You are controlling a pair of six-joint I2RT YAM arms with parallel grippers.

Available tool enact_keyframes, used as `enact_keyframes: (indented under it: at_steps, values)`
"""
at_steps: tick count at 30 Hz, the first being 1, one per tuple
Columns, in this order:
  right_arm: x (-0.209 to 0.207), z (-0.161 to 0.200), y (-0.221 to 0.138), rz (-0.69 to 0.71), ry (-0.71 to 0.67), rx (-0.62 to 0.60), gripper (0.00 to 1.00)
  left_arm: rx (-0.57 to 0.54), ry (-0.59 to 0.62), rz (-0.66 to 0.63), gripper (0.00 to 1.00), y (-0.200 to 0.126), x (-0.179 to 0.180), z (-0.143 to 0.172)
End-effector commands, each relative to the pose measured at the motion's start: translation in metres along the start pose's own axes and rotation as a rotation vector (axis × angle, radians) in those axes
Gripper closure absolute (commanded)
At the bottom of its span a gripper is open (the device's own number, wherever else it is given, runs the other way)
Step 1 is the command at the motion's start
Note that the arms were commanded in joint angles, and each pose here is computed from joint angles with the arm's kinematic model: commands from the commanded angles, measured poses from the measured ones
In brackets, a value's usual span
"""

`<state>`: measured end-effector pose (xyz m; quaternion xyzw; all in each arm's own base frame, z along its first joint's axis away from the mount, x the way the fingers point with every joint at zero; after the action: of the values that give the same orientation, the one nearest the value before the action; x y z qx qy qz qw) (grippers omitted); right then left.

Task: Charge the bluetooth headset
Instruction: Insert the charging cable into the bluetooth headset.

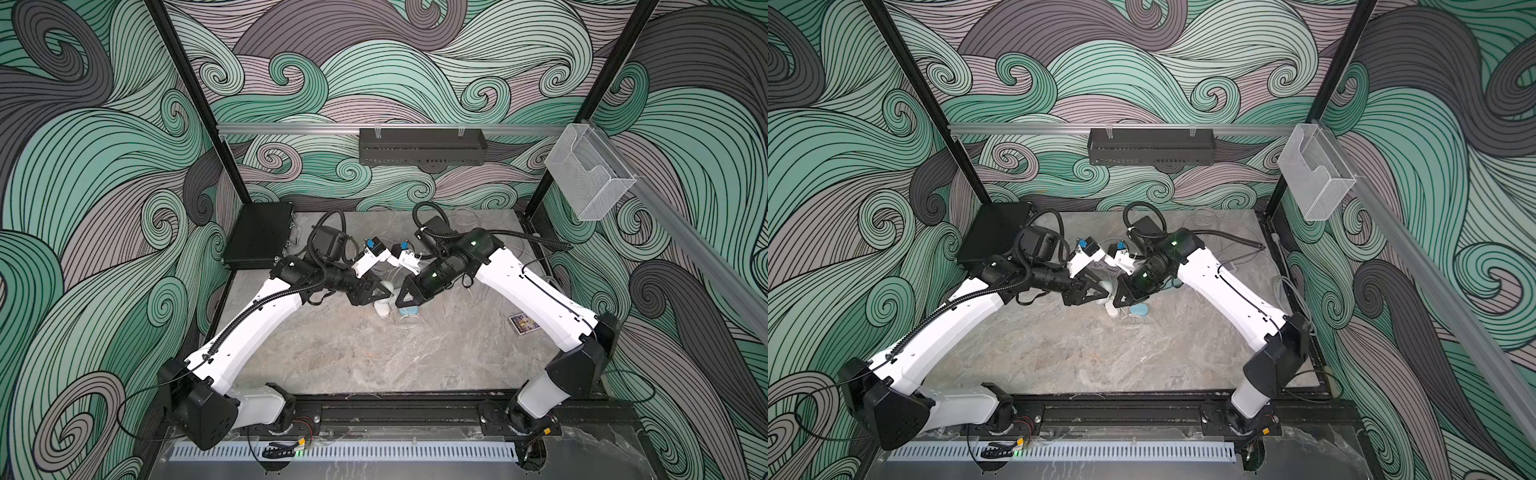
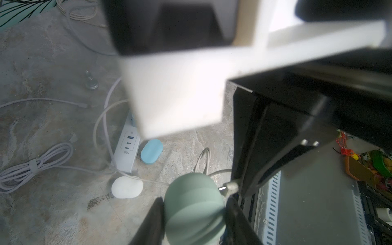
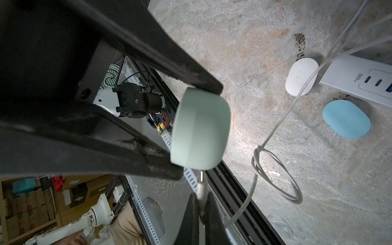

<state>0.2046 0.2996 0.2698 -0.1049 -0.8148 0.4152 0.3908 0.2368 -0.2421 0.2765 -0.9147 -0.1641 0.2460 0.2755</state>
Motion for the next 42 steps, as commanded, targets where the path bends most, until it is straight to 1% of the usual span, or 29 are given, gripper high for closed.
enact_keyframes:
  at_steps: [1, 5, 14, 23, 28, 38, 42]
  values:
    - [0.004, -0.002, -0.004, -0.019, -0.019, -0.019, 1.00, -0.038, 0.007, 0.009, 1.00, -0.003, -0.005, -0.013]
    - [-0.001, -0.002, -0.003, 0.007, -0.012, -0.016, 1.00, -0.056, 0.022, 0.046, 1.00, -0.005, -0.012, -0.017]
    - [-0.002, -0.007, -0.002, 0.008, -0.009, -0.017, 1.00, -0.054, 0.035, 0.125, 1.00, -0.006, -0.025, -0.012]
    - [0.000, -0.011, -0.003, 0.004, -0.013, -0.013, 1.00, -0.012, 0.107, 0.117, 1.00, -0.005, -0.030, -0.003]
    - [0.000, -0.013, -0.002, 0.005, -0.013, -0.002, 1.00, -0.013, 0.136, 0.124, 1.00, -0.005, -0.037, -0.005]
    - [-0.001, -0.023, -0.005, 0.026, -0.014, -0.004, 1.00, -0.004, 0.181, 0.154, 1.00, -0.003, -0.050, -0.005]
    - [-0.004, -0.031, -0.006, 0.053, -0.010, -0.019, 1.00, -0.008, 0.177, 0.168, 1.00, 0.000, -0.053, -0.006]
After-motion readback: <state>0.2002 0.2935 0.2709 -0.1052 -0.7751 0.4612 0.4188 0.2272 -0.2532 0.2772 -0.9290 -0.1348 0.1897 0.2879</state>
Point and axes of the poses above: each gripper's point midway between its finger pads, its own y axis out along the fingers, its own x axis along the line the jaws close on, z = x × y, the point moved 2 cm from there along -y, back along the fingers, and after that the axes turned 5 degrees about -y, right-handed, at the moved point
